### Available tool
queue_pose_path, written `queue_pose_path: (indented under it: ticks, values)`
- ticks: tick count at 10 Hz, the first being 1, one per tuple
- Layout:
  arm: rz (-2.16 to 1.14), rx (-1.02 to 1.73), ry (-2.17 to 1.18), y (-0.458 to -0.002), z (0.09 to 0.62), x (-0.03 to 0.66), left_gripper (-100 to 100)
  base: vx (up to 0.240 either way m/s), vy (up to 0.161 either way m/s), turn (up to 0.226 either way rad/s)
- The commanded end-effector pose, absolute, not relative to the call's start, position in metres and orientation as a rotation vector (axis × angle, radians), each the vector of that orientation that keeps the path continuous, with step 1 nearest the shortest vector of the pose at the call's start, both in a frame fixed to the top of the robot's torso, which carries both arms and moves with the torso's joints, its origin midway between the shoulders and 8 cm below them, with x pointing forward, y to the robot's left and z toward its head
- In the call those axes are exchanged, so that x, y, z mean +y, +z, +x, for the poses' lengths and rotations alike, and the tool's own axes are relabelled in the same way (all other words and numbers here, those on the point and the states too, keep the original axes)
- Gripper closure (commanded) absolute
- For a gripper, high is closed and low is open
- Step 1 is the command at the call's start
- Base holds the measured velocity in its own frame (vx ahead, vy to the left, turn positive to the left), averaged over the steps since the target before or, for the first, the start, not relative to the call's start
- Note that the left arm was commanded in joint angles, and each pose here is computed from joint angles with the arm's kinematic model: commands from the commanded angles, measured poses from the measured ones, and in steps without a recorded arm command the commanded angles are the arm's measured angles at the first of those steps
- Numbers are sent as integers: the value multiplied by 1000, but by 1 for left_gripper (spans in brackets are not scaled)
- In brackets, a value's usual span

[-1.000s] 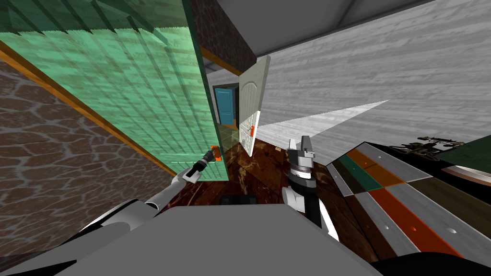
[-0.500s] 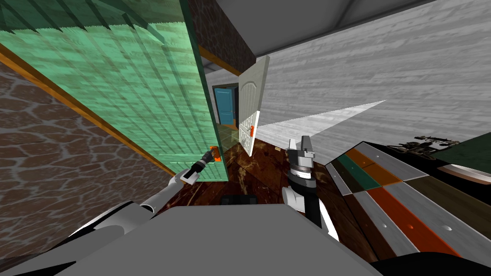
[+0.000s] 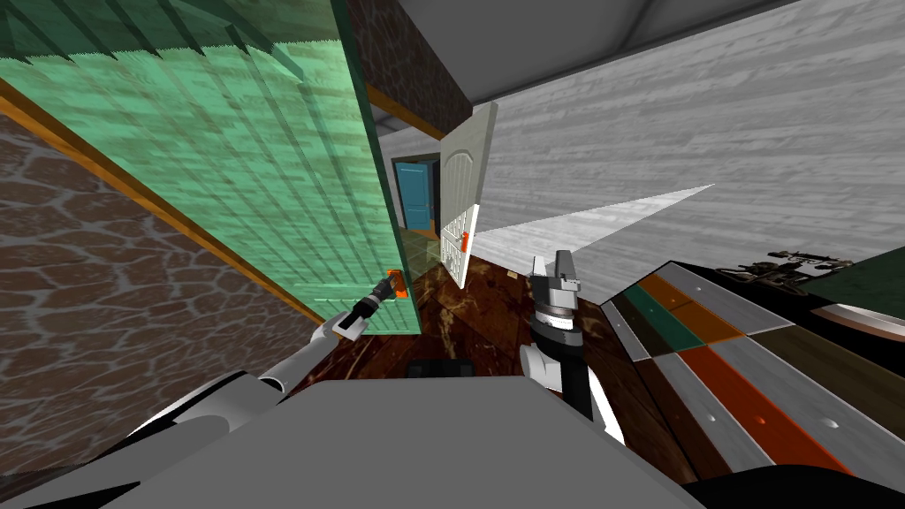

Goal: Pull the door open

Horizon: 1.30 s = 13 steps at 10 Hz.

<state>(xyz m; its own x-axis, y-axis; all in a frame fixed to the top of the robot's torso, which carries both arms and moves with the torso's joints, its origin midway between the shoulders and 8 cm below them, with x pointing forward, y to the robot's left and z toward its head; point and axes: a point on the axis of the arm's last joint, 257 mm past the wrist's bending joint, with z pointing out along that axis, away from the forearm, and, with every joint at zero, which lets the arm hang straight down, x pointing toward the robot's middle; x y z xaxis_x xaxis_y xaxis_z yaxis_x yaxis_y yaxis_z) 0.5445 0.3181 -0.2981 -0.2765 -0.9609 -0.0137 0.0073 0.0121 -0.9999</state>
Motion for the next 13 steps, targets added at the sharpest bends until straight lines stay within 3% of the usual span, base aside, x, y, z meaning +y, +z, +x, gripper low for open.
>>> queue_pose_path:
  ticks: [1, 13]
  values:
    - [-1042, 1424, -1418, -297, 536, 324, 100, -7, -13, -34]
    - [-1036, 1434, -1428, -298, 527, 330, 100, -1, -2, -6]
